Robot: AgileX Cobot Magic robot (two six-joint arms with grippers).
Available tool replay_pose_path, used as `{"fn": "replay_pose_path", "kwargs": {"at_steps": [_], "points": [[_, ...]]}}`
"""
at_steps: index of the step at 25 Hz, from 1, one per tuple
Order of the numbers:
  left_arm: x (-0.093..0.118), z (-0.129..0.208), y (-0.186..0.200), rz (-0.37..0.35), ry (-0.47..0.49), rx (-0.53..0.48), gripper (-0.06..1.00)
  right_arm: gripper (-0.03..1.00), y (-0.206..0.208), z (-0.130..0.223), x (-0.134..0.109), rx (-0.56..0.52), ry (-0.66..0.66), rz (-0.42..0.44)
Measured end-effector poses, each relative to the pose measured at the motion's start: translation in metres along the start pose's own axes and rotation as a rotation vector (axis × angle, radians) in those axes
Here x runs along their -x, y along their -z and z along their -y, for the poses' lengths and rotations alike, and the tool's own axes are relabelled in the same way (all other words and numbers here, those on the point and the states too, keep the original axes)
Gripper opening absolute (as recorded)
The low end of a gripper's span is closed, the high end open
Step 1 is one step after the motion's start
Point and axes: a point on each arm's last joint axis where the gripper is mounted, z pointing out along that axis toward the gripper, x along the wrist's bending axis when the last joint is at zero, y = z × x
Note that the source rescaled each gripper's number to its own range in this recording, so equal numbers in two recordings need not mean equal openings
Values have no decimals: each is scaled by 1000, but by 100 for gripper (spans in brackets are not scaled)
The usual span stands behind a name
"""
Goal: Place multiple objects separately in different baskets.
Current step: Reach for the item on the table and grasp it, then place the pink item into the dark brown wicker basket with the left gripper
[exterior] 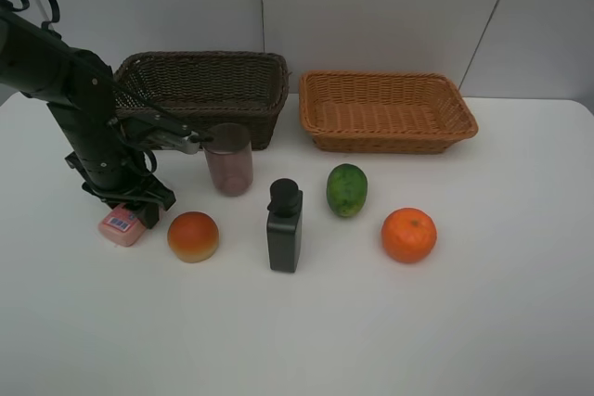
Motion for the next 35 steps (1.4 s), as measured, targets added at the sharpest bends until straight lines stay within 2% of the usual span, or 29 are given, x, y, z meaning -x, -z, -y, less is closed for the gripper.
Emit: {"fn": "replay_pose_path", "kwargs": {"at_steps": [12, 19, 28, 35], "points": [[-1, -2, 10, -4, 56, 29, 65, 75, 0, 0, 0, 0, 0, 0], [-2, -4, 19, -3, 59, -21, 65, 75, 0, 0, 0, 0, 0, 0], [-7, -13, 86, -27, 99, 43, 65, 75, 0, 0, 0, 0, 0, 0], [-14, -33, 137, -37, 242, 106, 65, 75, 0, 0, 0, 0, 0, 0]]}}
